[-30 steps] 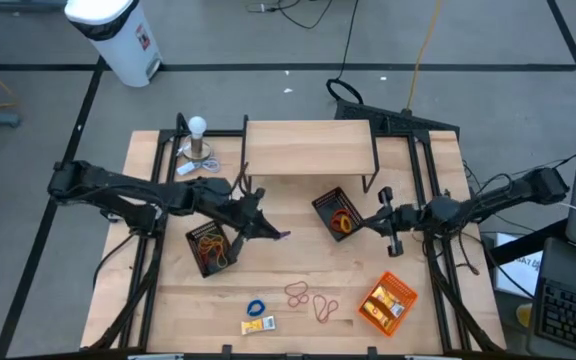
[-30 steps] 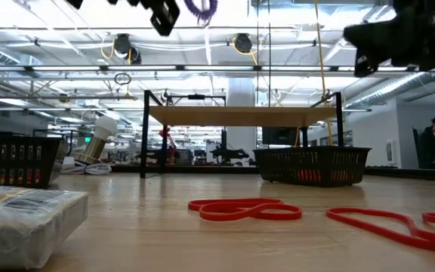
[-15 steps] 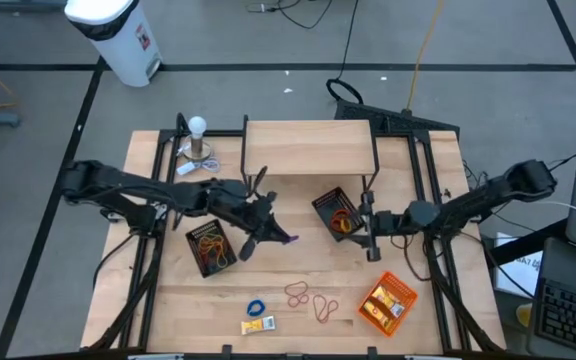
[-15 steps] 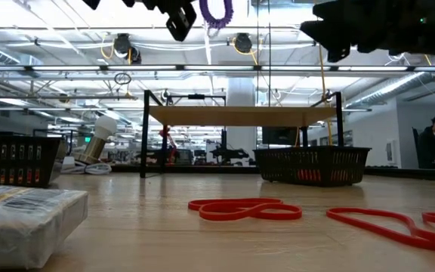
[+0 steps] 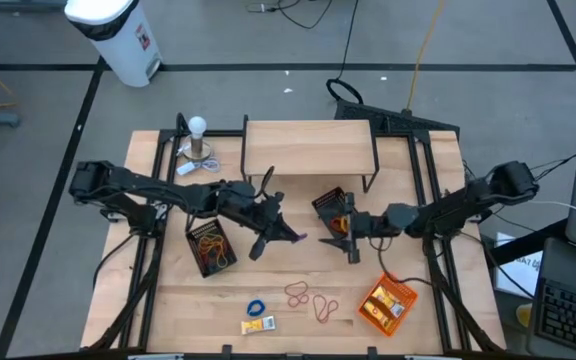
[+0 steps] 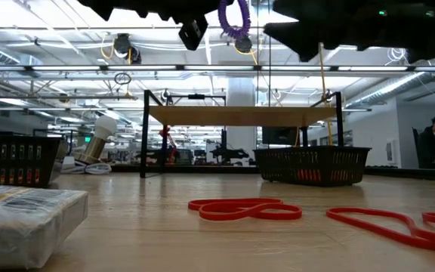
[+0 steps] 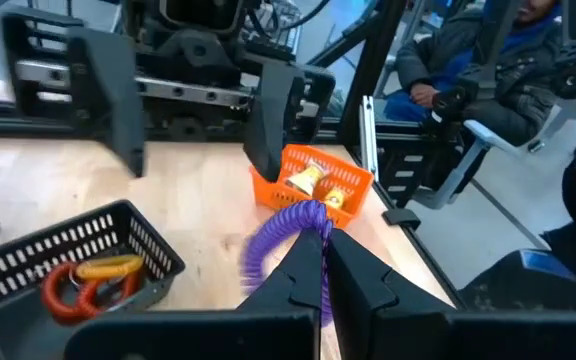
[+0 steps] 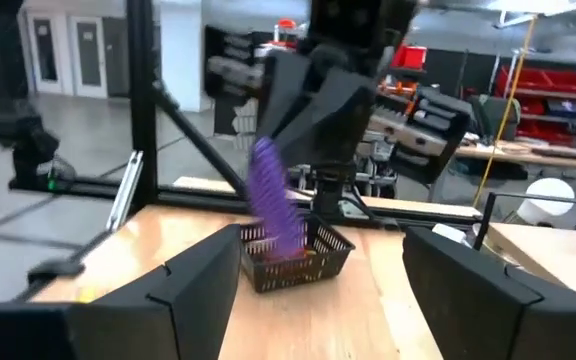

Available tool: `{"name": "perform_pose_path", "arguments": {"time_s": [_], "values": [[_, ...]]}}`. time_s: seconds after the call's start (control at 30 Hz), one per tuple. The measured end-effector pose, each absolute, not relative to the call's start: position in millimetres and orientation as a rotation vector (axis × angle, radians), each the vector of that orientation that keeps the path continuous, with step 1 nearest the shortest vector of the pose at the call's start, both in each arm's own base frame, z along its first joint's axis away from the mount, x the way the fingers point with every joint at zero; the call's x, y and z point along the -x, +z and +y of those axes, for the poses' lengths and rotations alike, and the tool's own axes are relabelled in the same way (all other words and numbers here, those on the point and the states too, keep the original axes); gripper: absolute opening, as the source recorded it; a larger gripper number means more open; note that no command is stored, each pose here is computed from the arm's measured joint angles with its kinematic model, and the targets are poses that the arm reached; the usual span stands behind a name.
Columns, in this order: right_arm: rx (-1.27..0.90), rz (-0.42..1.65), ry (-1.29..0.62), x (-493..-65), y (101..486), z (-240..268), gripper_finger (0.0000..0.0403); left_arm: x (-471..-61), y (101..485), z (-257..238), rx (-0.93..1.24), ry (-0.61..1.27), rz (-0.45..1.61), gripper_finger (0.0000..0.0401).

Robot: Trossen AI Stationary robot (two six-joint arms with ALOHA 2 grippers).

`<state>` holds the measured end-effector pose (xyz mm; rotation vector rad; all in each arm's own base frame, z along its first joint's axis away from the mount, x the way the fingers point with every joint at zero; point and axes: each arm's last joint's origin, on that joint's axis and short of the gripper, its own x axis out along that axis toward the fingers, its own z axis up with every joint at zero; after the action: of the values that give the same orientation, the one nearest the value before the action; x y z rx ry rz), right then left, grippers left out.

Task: Pick & Place Office Desk Supplies
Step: Put the purple spring keychain into the right black bin

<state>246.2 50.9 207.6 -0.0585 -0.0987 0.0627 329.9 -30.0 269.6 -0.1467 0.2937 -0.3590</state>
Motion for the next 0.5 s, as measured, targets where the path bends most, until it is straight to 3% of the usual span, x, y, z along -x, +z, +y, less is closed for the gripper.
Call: {"name": "perform_pose_path", "arguments": {"time_s": [0.5], "values": [[0.008,-0.087,0.151,-278,209,54,0.0261,-337,264,-27,0.146,-0.347,0.308,0.0003]]}}
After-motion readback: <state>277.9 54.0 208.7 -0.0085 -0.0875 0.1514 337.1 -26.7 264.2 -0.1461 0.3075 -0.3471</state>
